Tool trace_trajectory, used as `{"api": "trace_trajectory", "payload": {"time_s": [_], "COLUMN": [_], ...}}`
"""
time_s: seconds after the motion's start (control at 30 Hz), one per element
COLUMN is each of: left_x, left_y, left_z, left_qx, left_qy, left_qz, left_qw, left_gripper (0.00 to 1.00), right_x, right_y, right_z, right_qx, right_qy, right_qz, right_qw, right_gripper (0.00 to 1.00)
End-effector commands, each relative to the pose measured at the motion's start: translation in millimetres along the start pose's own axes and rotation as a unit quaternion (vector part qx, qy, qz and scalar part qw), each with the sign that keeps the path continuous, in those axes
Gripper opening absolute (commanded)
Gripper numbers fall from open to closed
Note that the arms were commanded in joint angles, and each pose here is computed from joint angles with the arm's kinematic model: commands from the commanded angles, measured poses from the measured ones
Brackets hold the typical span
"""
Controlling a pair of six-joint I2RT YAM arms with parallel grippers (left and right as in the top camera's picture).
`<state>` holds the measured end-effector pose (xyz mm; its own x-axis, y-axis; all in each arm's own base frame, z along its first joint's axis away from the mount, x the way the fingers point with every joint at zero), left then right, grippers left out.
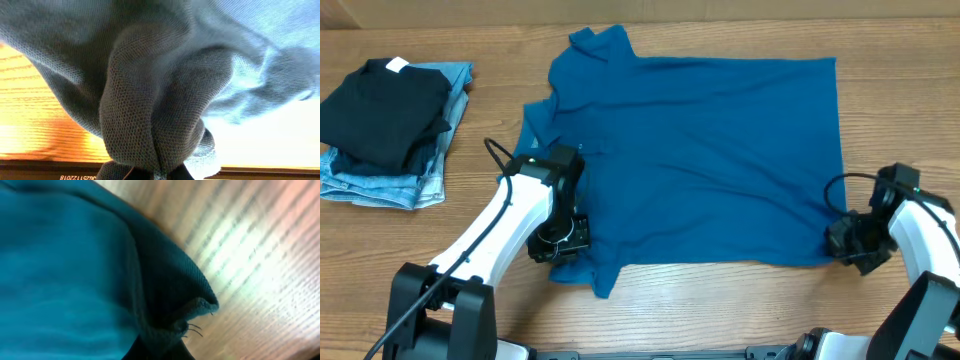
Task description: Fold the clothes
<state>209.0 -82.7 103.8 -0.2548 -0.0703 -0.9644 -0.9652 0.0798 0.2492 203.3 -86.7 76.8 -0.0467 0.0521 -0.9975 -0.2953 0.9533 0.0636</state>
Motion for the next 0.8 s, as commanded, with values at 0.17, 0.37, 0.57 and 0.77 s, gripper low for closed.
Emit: {"api": "trace_trajectory", "payload": {"time_s": [0.17, 0.37, 0.57, 0.77], "left_x": [-23, -39, -53, -58], "left_y": [-18, -31, -50, -63], "left_z": [11, 36, 44, 44], "left_qx": [-0.037, -0.089, -0.103, -0.108], "left_qy": [0.017, 0.034, 0.047, 0.052], "left_qz": [-0.032, -0.059, -0.111, -0.143], "left_qw": [0.999, 0.994, 0.987, 0.982], "left_gripper": [0.04, 0.04, 0.04, 0.04], "right_x": [-51, -59, -61, -64], "right_y": [-22, -28, -32, -35], "right_z": [29, 35, 41, 55], "right_qx": [-0.002, -0.003, -0.004, -0.012], "right_qy": [-0.045, -0.059, -0.073, -0.109], "right_qz": [-0.032, -0.046, -0.056, -0.067], "right_qw": [0.998, 0.997, 0.996, 0.992], "right_gripper": [0.04, 0.04, 0.04, 0.04]}}
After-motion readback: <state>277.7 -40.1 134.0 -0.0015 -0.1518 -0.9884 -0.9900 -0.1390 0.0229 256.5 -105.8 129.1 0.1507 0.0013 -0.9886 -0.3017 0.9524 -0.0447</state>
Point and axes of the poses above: each gripper's point midway between its finger pads, its own x axis out along the fingers, its own z axis along the line the jaws close on, y = z × x, the point moved 5 cm from there along -x, back along the fingers, and after that the axes turned 13 degrees about x, right-handed, at the moved point
